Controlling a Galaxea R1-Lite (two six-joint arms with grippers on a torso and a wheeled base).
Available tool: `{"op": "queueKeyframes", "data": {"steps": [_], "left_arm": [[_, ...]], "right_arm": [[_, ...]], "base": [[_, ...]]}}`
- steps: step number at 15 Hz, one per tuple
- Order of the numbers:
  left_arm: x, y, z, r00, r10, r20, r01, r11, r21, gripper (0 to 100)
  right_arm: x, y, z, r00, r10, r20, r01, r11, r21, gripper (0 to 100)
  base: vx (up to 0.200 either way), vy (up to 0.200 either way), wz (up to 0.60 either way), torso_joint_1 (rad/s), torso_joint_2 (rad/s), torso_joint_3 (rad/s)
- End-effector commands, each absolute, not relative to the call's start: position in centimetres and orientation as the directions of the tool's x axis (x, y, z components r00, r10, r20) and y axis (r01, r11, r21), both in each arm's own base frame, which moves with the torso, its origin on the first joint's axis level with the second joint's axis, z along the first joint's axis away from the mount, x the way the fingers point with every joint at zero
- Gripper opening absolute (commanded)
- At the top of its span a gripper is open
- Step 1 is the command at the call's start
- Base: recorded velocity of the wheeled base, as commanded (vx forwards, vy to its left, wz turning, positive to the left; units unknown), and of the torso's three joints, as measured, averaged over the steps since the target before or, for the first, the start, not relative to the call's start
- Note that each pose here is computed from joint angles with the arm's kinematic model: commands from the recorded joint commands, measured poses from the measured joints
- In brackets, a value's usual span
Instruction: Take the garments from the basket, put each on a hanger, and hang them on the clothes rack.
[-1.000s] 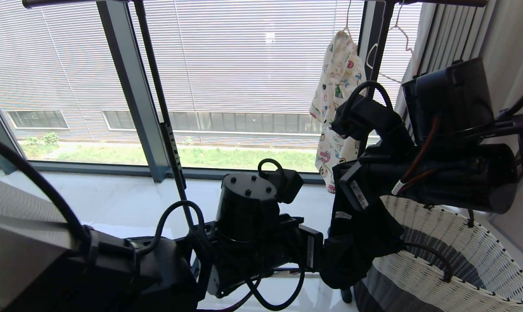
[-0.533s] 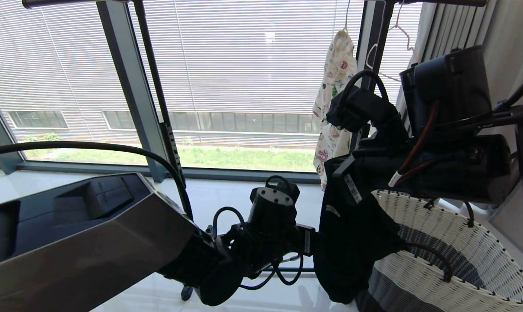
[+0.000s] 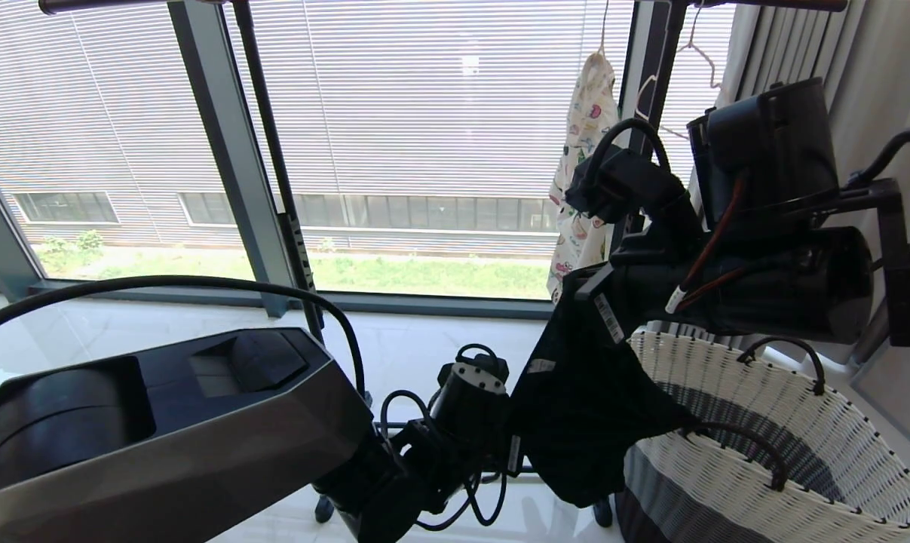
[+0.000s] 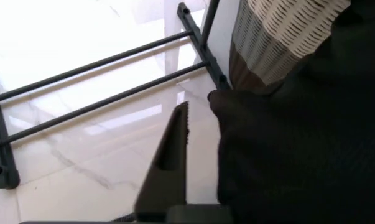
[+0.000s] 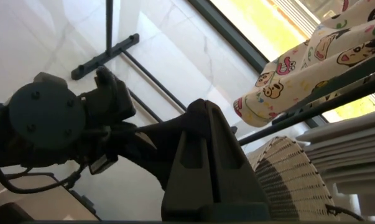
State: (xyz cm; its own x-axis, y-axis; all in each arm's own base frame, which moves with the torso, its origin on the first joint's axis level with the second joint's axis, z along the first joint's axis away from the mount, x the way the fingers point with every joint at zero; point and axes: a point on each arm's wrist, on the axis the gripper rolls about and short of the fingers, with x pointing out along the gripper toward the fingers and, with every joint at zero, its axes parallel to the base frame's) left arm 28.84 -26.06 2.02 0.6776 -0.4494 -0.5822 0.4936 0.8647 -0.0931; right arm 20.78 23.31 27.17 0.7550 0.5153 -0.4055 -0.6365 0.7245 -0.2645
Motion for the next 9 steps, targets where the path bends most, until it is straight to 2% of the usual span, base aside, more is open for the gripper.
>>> {"op": "queueKeyframes", "data": {"steps": [1, 2, 3, 4, 5, 6, 9], "left_arm": [[27.5, -24.6, 4.1, 0.7, -0.436, -0.566, 0.499, 0.865, -0.049, 0], [27.2, -24.1, 4.7, 0.714, -0.425, -0.556, 0.499, 0.866, -0.021, 0], [26.8, -22.3, 6.0, 0.777, -0.372, -0.507, 0.471, 0.879, 0.077, 0], [26.8, -20.8, 7.8, 0.823, -0.364, -0.436, 0.456, 0.881, 0.124, 0], [26.7, -19.4, 10.4, 0.853, -0.371, -0.367, 0.446, 0.884, 0.143, 0], [26.3, -18.4, 12.4, 0.859, -0.39, -0.333, 0.455, 0.879, 0.146, 0], [22.0, -14.8, 21.0, 0.822, -0.432, -0.371, 0.51, 0.848, 0.143, 0]], "right_arm": [[21.7, 23.4, 26.3, 0.758, 0.492, -0.429, -0.623, 0.741, -0.251, 0], [21.9, 23.4, 26.1, 0.758, 0.489, -0.432, -0.619, 0.748, -0.238, 0], [22.4, 23.8, 25.6, 0.754, 0.486, -0.443, -0.608, 0.77, -0.191, 0], [22.6, 24.1, 25.8, 0.757, 0.489, -0.433, -0.6, 0.783, -0.163, 0], [22.7, 24.3, 26.5, 0.764, 0.499, -0.409, -0.595, 0.79, -0.149, 0], [22.7, 24.3, 27.0, 0.769, 0.503, -0.394, -0.592, 0.792, -0.146, 0], [21.8, 23.1, 29.7, 0.792, 0.519, -0.323, -0.58, 0.804, -0.132, 0]], "base": [[0.0, 0.0, 0.0, 0.0, 0.0, 0.0], [0.0, 0.0, 0.0, 0.0, 0.0, 0.0], [0.0, 0.0, 0.0, 0.0, 0.0, 0.0], [0.0, 0.0, 0.0, 0.0, 0.0, 0.0], [0.0, 0.0, 0.0, 0.0, 0.0, 0.0], [0.0, 0.0, 0.0, 0.0, 0.0, 0.0], [0.0, 0.0, 0.0, 0.0, 0.0, 0.0]]}}
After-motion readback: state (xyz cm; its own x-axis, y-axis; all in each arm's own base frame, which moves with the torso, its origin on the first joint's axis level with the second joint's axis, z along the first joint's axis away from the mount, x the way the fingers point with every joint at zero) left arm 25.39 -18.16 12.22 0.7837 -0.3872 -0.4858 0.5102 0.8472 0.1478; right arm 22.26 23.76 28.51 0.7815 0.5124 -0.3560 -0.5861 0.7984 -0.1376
